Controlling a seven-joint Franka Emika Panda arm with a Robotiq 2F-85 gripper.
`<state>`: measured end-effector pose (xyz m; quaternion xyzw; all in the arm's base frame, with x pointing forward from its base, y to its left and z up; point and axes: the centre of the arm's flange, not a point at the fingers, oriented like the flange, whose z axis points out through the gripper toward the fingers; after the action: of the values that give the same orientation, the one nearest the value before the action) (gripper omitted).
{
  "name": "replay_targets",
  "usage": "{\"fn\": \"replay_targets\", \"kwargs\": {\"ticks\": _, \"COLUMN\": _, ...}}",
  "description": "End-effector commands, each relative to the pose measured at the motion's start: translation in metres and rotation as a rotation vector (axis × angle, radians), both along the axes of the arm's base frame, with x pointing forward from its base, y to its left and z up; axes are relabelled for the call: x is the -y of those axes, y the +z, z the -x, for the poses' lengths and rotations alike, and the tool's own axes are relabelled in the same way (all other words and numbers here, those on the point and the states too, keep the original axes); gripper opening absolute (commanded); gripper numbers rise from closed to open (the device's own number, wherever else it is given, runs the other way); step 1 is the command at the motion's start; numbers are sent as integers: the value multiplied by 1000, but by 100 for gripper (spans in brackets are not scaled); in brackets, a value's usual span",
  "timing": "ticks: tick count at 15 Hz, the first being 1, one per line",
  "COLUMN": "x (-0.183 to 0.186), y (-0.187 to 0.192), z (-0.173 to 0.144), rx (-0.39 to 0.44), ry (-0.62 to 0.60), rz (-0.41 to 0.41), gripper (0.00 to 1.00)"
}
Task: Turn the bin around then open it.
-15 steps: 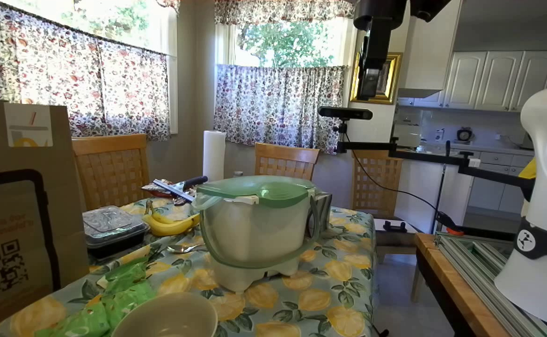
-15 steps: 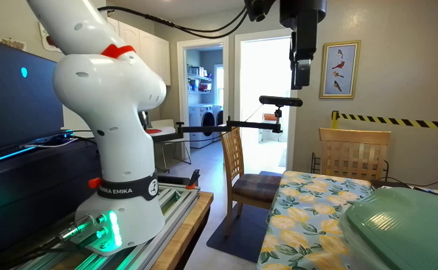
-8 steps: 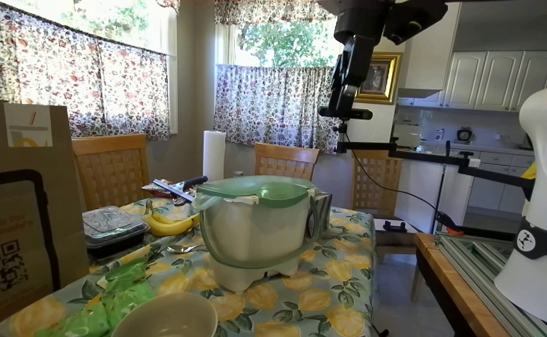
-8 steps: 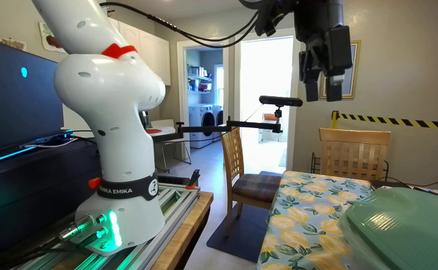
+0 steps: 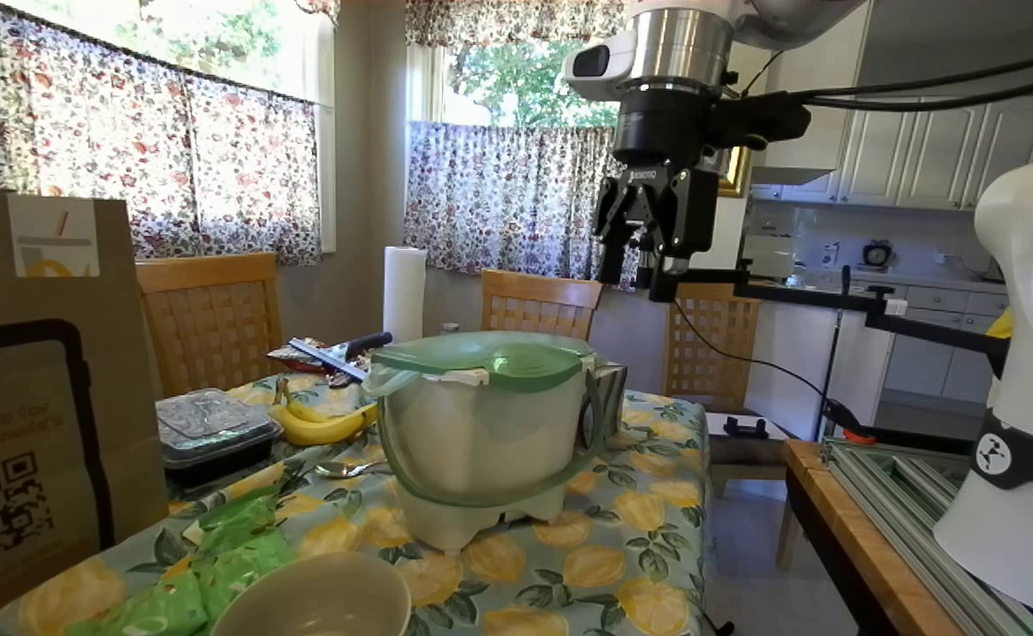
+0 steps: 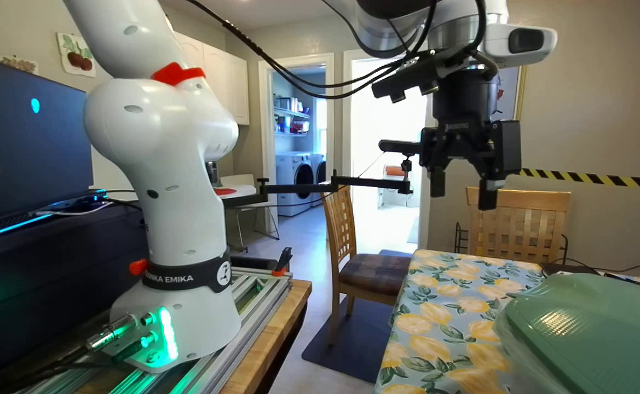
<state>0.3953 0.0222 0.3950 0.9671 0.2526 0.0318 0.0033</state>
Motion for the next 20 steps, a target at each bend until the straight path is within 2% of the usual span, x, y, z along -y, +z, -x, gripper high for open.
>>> {"fn": "replay_targets", "kwargs": {"ticks": 1, "x": 0, "y": 0, "z": 0, "rx": 0, "ry": -1, "rz": 0, "gripper": 100}}
{"fn": "replay_targets", "kwargs": {"ticks": 4, "x": 0, "y": 6, "z": 5, "rx": 21, "ry": 2, "rz": 7, "gripper": 100}}
{"fn": "replay_targets", "kwargs": {"ticks": 5, "x": -4, "y": 1, "z": 3, "rx": 9, "ry": 26, "rz": 34, "gripper": 100}}
{"fn": "replay_targets", "kwargs": {"ticks": 7, "x": -18, "y": -25, "z": -6, "rx": -37, "ry": 81, "rz": 114, "gripper": 100}}
{"fn": "replay_targets", "kwargs": {"ticks": 10, "x": -47, "y": -71, "z": -15, "rx": -116, "ry": 208, "rz": 178, "gripper": 100}}
{"fn": "replay_targets", "kwargs": {"ticks": 13, "x": -66, "y": -113, "z": -21, "rx": -152, "ry": 281, "rz": 274, "gripper": 100}}
{"fn": "replay_targets", "kwargs": {"ticks": 16, "x": -77, "y": -150, "z": -24, "rx": -141, "ry": 269, "rz": 369, "gripper": 100}}
{"fn": "replay_targets", "kwargs": {"ticks": 20, "x": -82, "y": -179, "z": -32, "rx": -39, "ry": 129, "rz": 468, "gripper": 100}}
